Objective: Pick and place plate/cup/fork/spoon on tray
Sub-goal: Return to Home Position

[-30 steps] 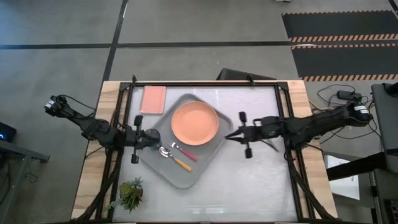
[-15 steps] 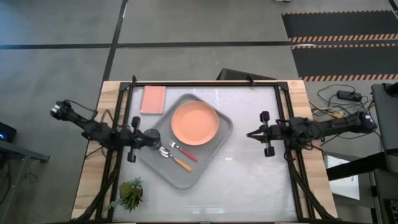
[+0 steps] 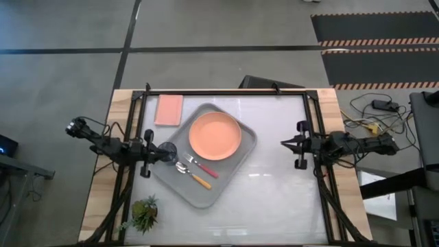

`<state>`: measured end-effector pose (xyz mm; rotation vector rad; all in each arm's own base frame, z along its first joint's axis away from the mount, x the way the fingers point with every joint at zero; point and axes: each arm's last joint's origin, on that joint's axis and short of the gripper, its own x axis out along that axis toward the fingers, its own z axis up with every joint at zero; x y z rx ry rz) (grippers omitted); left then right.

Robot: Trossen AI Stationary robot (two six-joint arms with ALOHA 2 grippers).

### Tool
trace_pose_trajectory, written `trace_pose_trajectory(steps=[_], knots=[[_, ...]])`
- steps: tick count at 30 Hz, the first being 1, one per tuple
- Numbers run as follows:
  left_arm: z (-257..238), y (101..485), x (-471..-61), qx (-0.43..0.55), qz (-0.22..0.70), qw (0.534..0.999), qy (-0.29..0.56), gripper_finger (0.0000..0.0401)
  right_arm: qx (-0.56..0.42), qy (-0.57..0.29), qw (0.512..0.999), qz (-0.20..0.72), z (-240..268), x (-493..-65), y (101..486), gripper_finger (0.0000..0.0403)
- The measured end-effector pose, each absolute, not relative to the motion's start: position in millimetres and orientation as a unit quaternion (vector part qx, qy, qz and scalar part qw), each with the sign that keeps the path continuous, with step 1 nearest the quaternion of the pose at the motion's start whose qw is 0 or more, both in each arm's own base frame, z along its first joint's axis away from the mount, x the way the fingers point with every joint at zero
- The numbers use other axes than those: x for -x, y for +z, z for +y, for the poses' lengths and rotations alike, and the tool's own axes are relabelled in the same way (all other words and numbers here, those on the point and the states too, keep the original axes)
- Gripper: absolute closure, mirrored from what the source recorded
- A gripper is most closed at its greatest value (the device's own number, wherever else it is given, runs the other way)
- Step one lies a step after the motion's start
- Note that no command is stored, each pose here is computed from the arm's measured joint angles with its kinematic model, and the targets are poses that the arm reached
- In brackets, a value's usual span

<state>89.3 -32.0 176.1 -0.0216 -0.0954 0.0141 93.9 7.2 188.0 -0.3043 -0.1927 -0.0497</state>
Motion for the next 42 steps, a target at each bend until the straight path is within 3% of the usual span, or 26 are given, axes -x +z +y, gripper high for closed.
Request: trace_pose_trajectory(steps=[8,18,28,42], knots=[[-33,171,-91,-0.004,-0.023,1.0,0.008,0.0401,0.168,-0.008,0.984,-0.062,8,-96,179,0.0394],[-33,170,-92,-0.007,-0.017,1.0,0.015,0.0401,0.121,-0.001,0.992,-0.039,8,-97,174,0.0394],[-34,168,-94,-0.013,-0.007,1.0,0.016,0.0401,-0.058,0.005,0.998,-0.024,8,-99,172,0.0394],[-34,166,-94,-0.016,-0.001,1.0,0.016,0.0401,-0.011,0.004,1.0,-0.024,8,-99,172,0.0394]])
